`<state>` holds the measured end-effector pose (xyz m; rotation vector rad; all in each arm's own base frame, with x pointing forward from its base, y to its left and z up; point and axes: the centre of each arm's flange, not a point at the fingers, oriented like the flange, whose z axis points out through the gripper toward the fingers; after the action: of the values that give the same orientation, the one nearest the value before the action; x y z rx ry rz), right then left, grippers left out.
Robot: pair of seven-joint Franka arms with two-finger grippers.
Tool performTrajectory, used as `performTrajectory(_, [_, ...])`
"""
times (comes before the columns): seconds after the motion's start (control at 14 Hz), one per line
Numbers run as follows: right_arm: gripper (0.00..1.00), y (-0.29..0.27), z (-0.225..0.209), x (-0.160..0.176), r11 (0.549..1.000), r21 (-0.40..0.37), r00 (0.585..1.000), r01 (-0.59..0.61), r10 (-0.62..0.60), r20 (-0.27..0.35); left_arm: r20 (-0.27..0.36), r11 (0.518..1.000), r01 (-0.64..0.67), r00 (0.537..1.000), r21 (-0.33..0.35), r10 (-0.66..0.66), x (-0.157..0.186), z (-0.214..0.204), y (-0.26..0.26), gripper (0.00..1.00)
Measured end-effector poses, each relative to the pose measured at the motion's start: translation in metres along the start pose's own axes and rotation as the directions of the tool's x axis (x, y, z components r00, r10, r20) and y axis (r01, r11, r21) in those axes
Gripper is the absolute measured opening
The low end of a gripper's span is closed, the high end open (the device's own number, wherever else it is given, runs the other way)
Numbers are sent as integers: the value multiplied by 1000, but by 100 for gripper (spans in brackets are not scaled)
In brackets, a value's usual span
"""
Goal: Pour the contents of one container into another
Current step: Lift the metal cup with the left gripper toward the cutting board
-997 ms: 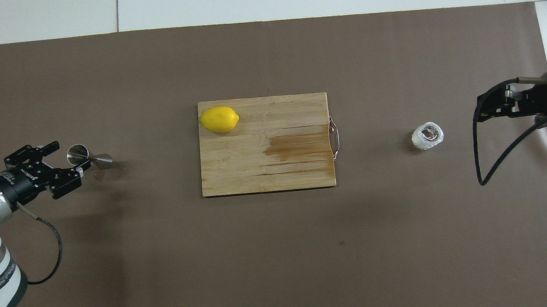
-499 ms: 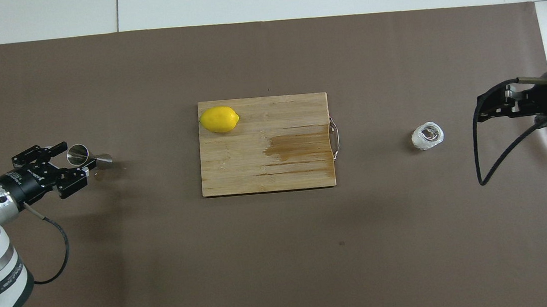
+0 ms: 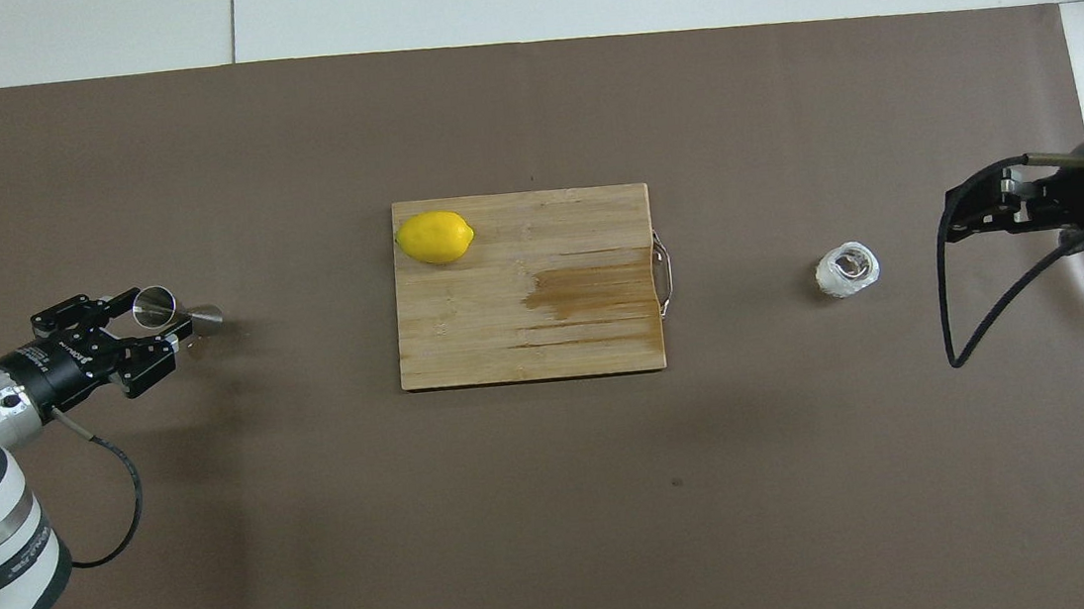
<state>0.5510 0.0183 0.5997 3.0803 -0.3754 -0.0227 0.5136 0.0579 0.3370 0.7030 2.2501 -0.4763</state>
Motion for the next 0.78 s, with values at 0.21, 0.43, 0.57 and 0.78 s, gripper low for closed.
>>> performTrajectory(0.21, [100,0,0,0,1000,0,1000,0,0,0,0,1000,-1,1000,0,1,0,0,0,76])
performTrajectory(0.43, [100,0,0,0,1000,0,1000,0,0,0,0,1000,-1,1000,0,1,0,0,0,74])
performTrajectory(0.57, [100,0,0,0,1000,0,1000,0,0,0,0,1000,-1,1000,0,1,0,0,0,70])
performTrajectory(0.78, [100,0,0,0,1000,0,1000,0,0,0,0,1000,-2,1000,0,2,0,0,0,64])
